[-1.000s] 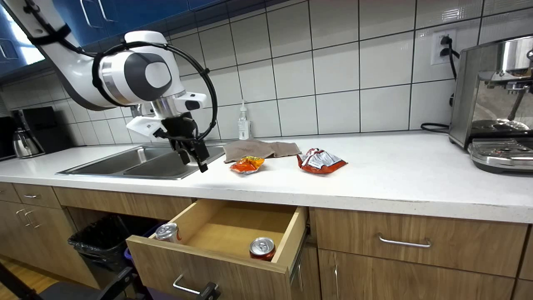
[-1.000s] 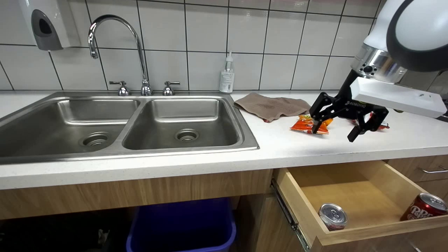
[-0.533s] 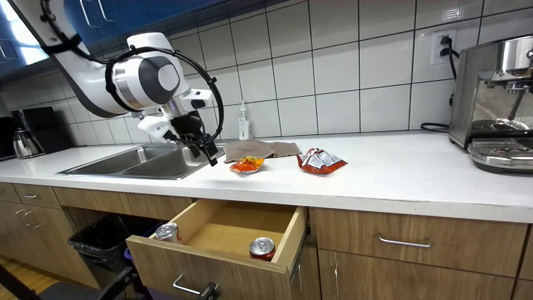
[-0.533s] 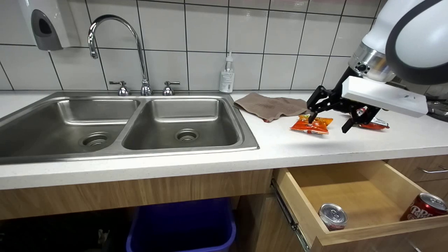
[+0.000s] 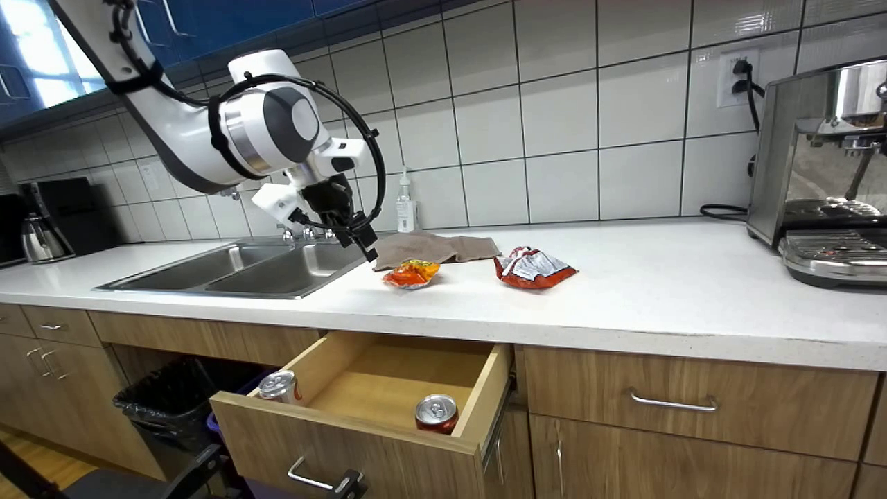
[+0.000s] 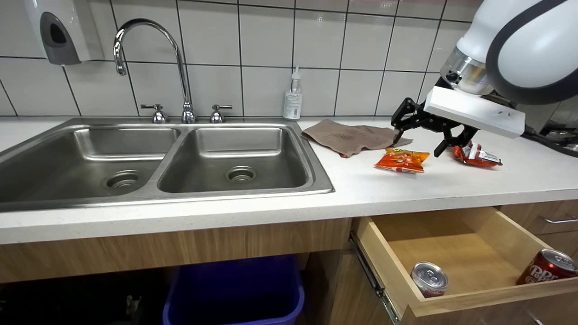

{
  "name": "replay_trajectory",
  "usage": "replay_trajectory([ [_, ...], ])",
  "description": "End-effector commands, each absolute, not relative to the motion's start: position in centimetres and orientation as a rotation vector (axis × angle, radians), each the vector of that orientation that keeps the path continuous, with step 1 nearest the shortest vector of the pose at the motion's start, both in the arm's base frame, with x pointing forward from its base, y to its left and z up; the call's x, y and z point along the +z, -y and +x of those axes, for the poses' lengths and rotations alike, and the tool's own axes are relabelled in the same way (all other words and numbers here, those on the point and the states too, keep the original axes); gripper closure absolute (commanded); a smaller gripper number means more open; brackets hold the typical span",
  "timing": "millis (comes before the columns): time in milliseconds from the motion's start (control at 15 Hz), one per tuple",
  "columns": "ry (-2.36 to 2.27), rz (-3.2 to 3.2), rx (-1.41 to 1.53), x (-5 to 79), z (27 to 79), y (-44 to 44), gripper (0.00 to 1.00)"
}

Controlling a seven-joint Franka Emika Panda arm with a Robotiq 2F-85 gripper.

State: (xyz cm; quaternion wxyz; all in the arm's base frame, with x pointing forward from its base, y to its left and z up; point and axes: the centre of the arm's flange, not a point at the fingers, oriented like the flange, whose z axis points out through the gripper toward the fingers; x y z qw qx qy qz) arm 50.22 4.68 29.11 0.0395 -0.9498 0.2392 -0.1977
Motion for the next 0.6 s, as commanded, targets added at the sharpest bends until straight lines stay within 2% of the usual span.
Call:
replay_trajectory([
  [0,-0.803,-2.900,-0.635,29.4,53.1,-5.3,0.00],
  [533,-0.805,-2.895,-0.685,28.9,58.9,-5.0,0.00],
])
